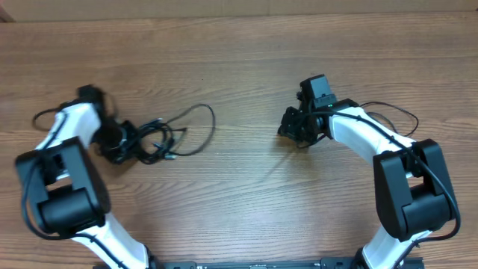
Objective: Untangle cables
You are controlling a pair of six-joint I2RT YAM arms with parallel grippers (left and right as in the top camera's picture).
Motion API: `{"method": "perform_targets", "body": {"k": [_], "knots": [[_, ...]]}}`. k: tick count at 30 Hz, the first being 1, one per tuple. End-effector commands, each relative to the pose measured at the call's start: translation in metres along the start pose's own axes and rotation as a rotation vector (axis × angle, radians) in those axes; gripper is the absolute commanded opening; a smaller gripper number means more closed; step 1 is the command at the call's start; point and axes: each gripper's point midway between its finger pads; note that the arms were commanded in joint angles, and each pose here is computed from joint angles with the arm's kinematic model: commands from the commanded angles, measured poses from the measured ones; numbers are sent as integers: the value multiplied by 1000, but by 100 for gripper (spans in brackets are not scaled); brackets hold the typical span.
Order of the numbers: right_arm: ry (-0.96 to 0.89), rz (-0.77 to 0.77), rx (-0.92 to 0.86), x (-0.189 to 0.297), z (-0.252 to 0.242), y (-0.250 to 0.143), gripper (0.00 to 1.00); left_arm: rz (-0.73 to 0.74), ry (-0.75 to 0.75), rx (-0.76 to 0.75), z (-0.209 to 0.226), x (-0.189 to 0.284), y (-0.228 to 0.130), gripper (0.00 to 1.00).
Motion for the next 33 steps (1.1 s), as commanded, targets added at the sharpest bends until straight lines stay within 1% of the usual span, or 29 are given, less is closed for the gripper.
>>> {"method": "perform_targets", "body": {"k": [1,2,4,7,8,11,13,15,17,21,23,24,25,28,30,31,32,33], "knots": [[9,-21,-9,4,0,5,4,69,-173,41,5,0,2,4],[12,-18,-8,4,1,5,5,69,-190,40,6,2,4,4],[20,-14,-1,3,3,4,19,69,-200,11,7,2,3,4],[30,-8,23,3,6,2,28,72,-195,-43,4,-2,-1,4],[60,4,62,2,13,-1,33,79,-191,-56,1,-4,-4,4],[168,47,191,3,36,-12,52,86,-184,-104,-10,-13,-13,4],[197,57,262,1,46,-19,63,86,-180,-151,-21,-19,-19,4],[203,59,324,-2,54,-26,69,85,-175,-205,-34,-26,-27,4],[213,62,370,-4,62,-32,73,90,-170,-265,-48,-33,-37,4],[207,45,431,-10,75,-41,76,104,-157,-443,-83,-49,-68,5],[184,21,459,-14,80,-43,76,99,-132,-548,-100,-58,-86,5],[176,15,468,-16,81,-44,76,93,-111,-577,-103,-61,-91,4],[170,11,475,-17,82,-45,72,85,-90,-598,-107,-64,-96,4],[153,2,489,-19,83,-47,44,57,-24,-638,-111,-71,-105,4],[153,2,489,-19,83,-48,36,55,-3,-660,-113,-72,-109,4],[153,3,489,-19,84,-48,27,61,2,-663,-113,-71,-111,4],[153,3,489,-19,84,-48,15,66,3,-666,-114,-69,-111,4],[153,3,489,-19,84,-48,7,69,5,-664,-115,-67,-111,4]]}}
Point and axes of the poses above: each gripper's point midway between its finger pads, its own x axis back along the fingers, its own z axis along the line the jaws close on, y = z × x
